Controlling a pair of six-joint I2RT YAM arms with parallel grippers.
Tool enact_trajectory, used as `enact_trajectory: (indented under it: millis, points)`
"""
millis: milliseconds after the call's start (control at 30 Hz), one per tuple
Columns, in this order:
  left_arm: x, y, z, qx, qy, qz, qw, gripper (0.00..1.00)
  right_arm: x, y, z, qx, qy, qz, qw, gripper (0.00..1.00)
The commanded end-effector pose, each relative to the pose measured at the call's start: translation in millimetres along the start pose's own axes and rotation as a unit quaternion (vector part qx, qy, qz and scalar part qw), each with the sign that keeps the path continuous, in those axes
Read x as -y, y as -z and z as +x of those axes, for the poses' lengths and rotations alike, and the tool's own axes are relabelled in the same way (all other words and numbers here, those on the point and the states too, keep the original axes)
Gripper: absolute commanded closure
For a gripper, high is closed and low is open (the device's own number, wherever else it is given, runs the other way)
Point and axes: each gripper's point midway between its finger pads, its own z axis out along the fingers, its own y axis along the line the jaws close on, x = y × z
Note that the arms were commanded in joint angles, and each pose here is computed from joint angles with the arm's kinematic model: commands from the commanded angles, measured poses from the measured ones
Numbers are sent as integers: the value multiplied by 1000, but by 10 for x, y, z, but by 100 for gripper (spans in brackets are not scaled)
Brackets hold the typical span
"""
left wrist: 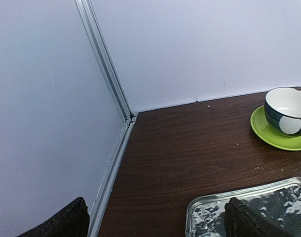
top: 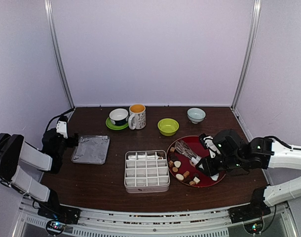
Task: Pack the chocolate
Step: Pick up the fake chocolate from the plate.
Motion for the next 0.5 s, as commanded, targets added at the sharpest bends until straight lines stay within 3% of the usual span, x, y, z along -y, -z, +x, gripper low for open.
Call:
enact_trajectory:
  millis: [0, 467]
  points:
    - [-73, -25, -199, 36, 7, -12, 999, 2, 2, 42, -71, 19, -9, 1, 1000, 66]
    - [-73, -25, -200, 36, 7, -12, 999, 2, 108, 163, 353, -75, -31, 13, 997, 66]
